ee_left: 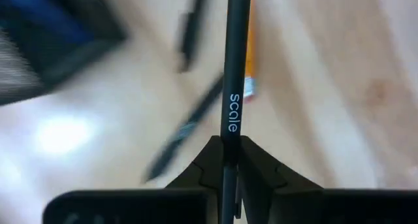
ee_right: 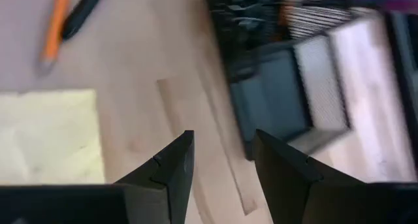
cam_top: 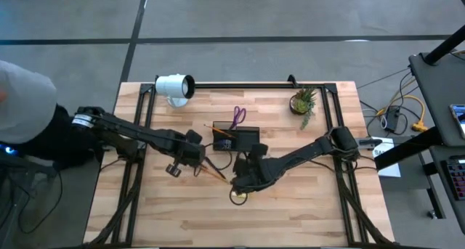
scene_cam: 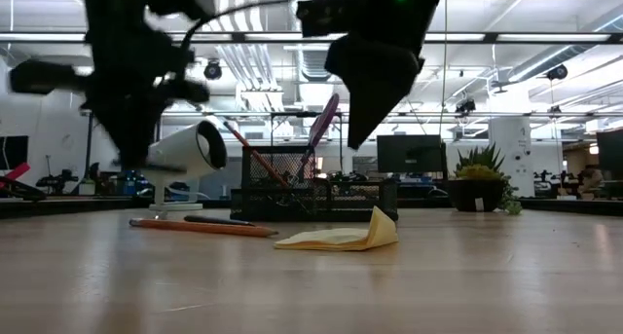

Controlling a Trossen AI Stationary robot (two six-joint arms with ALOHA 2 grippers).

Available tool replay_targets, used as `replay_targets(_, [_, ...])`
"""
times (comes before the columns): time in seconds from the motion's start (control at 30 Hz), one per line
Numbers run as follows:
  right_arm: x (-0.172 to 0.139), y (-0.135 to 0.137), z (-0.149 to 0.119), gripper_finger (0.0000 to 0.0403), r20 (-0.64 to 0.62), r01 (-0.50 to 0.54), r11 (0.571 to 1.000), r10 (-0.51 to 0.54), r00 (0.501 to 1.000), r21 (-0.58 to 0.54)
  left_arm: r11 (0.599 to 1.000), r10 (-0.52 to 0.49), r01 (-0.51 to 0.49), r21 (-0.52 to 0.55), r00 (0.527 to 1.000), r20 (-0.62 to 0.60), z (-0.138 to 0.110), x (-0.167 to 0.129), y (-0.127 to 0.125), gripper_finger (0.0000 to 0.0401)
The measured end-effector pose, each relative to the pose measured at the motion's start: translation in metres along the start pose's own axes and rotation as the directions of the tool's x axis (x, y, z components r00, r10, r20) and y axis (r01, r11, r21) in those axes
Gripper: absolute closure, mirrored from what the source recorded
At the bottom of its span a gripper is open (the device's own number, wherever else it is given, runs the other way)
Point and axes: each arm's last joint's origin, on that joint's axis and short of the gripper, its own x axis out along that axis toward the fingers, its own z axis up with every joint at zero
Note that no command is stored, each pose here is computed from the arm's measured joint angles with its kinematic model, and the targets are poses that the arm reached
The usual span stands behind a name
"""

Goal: Pick and place office supplies into organizer
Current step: Put the bottom left black pen into the black desk organizer

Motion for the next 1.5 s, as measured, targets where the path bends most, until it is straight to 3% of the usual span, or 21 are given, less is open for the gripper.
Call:
replay_targets(0.17, [-0.018,-0.005,-0.014,0.0257,0.019,0.128,0.973,-0.134,0.991,0.191,0.979,0.181,-0.178,0.1,0.983,-0.027,0.011,-0.038,0.017,0.0392])
replay_targets(0.3, [-0.029,-0.004,-0.029,0.0257,-0.016,0.185,0.944,-0.188,0.982,0.272,0.943,0.294,-0.284,0.176,0.955,-0.037,0.016,-0.061,0.029,0.0392])
replay_targets(0.53, [-0.043,0.003,-0.048,0.0257,-0.035,0.223,0.879,-0.23,0.973,0.421,0.809,0.541,-0.483,0.335,0.834,-0.105,0.018,-0.081,0.059,0.0393])
replay_targets(0.8, [-0.049,0.01,-0.055,0.0257,-0.029,0.195,0.827,-0.212,0.977,0.528,0.748,0.621,-0.465,0.473,0.741,-0.254,0.028,-0.046,0.093,0.0393])
replay_targets(1.23, [-0.049,0.01,-0.055,0.0257,-0.02,0.191,0.813,-0.216,0.976,0.551,0.771,0.564,-0.359,0.526,0.77,-0.3,0.05,0.001,0.1,0.0391])
replay_targets(1.5, [-0.047,0.01,-0.056,0.0257,-0.022,0.199,0.814,-0.223,0.975,0.546,0.775,0.559,-0.349,0.527,0.767,-0.315,0.059,0.015,0.101,0.0349])
